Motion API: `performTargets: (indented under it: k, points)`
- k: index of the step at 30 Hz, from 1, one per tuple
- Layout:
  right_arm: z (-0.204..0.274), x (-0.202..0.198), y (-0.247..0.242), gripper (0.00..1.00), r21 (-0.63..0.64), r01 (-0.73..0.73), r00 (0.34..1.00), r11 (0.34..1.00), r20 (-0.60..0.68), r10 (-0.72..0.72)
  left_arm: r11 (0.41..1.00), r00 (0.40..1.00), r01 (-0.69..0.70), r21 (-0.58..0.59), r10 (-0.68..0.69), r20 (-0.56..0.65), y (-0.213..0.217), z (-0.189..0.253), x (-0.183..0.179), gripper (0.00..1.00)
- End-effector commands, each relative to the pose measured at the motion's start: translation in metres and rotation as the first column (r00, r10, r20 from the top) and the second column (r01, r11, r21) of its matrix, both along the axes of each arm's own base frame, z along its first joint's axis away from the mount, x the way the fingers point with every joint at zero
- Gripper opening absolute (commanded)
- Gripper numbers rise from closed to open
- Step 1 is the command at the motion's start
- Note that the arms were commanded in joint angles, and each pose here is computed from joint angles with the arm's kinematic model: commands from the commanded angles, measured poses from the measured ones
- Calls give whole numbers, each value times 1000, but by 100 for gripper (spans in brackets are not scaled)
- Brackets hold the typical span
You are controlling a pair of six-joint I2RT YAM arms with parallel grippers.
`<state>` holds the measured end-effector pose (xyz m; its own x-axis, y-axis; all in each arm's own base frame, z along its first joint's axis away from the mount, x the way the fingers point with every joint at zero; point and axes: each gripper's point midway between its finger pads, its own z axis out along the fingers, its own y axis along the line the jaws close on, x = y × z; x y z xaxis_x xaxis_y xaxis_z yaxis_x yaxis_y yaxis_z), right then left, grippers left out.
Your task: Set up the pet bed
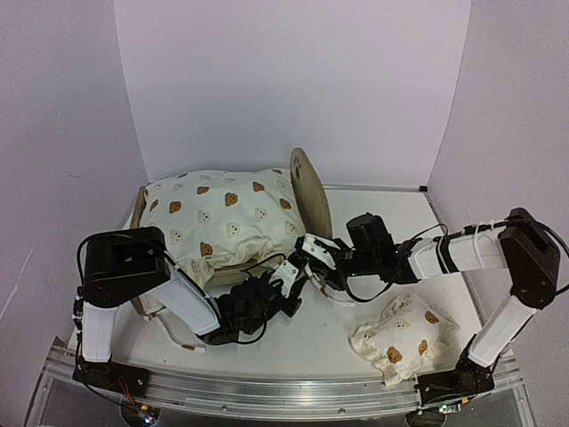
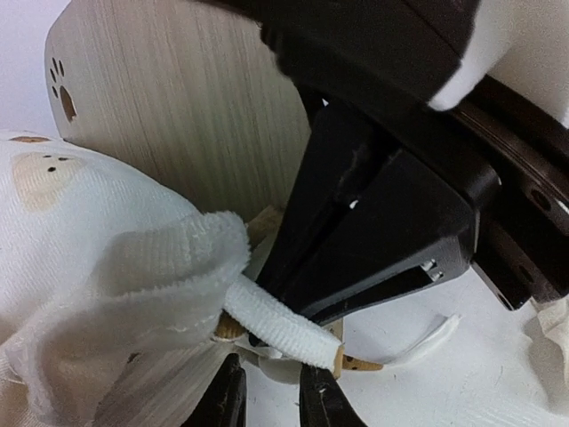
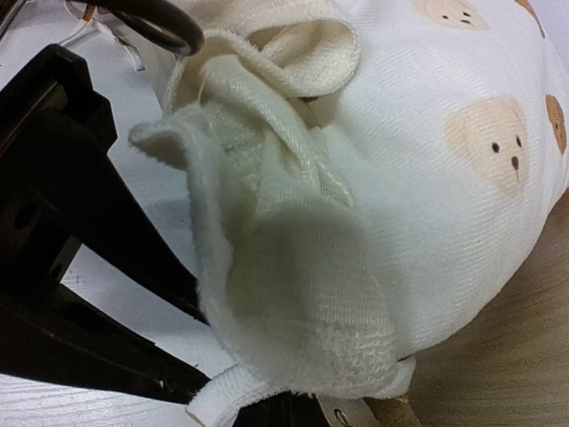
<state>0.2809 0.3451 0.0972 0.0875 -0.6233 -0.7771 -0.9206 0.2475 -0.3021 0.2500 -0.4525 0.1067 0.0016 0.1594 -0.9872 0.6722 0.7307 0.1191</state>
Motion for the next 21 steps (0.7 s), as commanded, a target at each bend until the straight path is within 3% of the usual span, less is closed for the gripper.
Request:
performTargets:
  k: [1,6,15,21]
  points:
    - [13,0,13,0,12,-84,995,996,53,83,999,997,-22,29,20,74,-4,21,11,26]
    - [13,-7,17,0,12,-149,987,989,57,148,993,992,-84,79,75,104,7,21,20,29]
    - [3,-17,22,0,-27,-240,970,970,23,240,994,991,-89,63,82,107,12,30,22,32]
    - [2,-20,23,0,-35,-260,965,965,17,260,999,995,-48,19,46,84,13,40,19,28]
